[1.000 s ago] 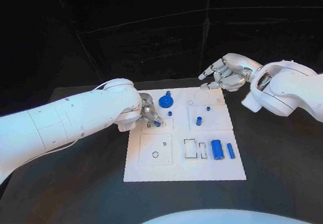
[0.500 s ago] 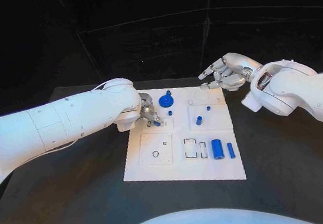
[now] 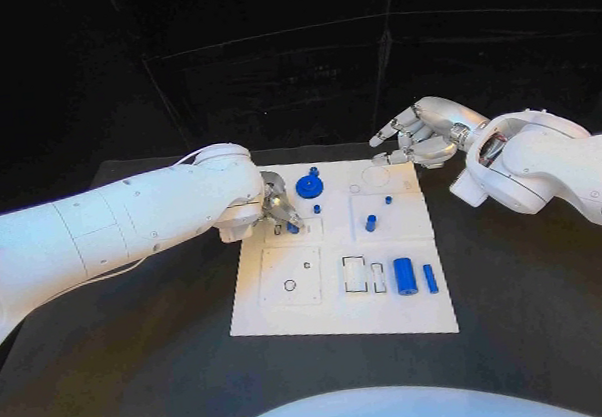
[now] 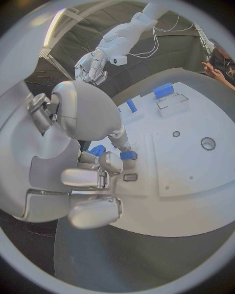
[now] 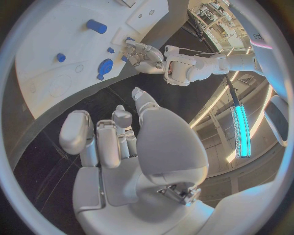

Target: Assemble the parts on the task board

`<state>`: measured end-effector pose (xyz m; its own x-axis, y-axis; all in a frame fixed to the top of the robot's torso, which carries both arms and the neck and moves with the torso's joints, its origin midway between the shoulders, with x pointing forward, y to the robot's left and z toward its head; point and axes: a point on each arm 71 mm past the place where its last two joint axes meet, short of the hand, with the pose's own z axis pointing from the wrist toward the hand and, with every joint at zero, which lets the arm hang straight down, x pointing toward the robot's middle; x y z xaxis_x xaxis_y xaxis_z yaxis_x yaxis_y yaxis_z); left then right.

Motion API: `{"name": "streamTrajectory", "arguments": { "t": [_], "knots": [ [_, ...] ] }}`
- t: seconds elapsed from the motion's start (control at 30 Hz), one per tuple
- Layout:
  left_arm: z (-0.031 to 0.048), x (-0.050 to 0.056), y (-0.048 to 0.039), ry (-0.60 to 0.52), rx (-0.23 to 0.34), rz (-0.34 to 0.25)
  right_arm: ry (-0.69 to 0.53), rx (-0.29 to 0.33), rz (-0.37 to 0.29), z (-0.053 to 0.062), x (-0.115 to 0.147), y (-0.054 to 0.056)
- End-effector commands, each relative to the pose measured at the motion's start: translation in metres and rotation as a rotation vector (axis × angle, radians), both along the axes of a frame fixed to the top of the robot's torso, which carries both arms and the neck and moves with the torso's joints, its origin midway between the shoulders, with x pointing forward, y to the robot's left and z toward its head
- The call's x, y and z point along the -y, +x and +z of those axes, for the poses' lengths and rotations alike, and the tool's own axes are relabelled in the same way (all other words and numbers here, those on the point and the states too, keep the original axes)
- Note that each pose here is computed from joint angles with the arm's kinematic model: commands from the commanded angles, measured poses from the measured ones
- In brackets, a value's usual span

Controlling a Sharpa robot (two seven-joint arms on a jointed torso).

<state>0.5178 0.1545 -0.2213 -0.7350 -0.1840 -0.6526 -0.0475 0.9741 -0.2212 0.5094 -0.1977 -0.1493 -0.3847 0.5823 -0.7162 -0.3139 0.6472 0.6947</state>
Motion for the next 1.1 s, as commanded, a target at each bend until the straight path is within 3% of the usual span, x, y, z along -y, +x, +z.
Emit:
{"name": "streamTrajectory", "arguments": {
  "t": [0.03,0.73,1.1],
  "knots": [
    [-0.0033,0.0006,-0.0011,0.027,-0.021,-0.015,-0.001,0.002,0.01,0.0011,-0.0011,0.0],
    [-0.0043,0.0034,0.0028,0.04,-0.03,-0.015,-0.001,0.001,0.012,0.0009,-0.0026,0.0004],
    [-0.003,-0.0023,0.0049,0.024,-0.004,0.012,-0.001,0.002,0.011,0.0009,-0.0025,0.0009]
  ]
}}
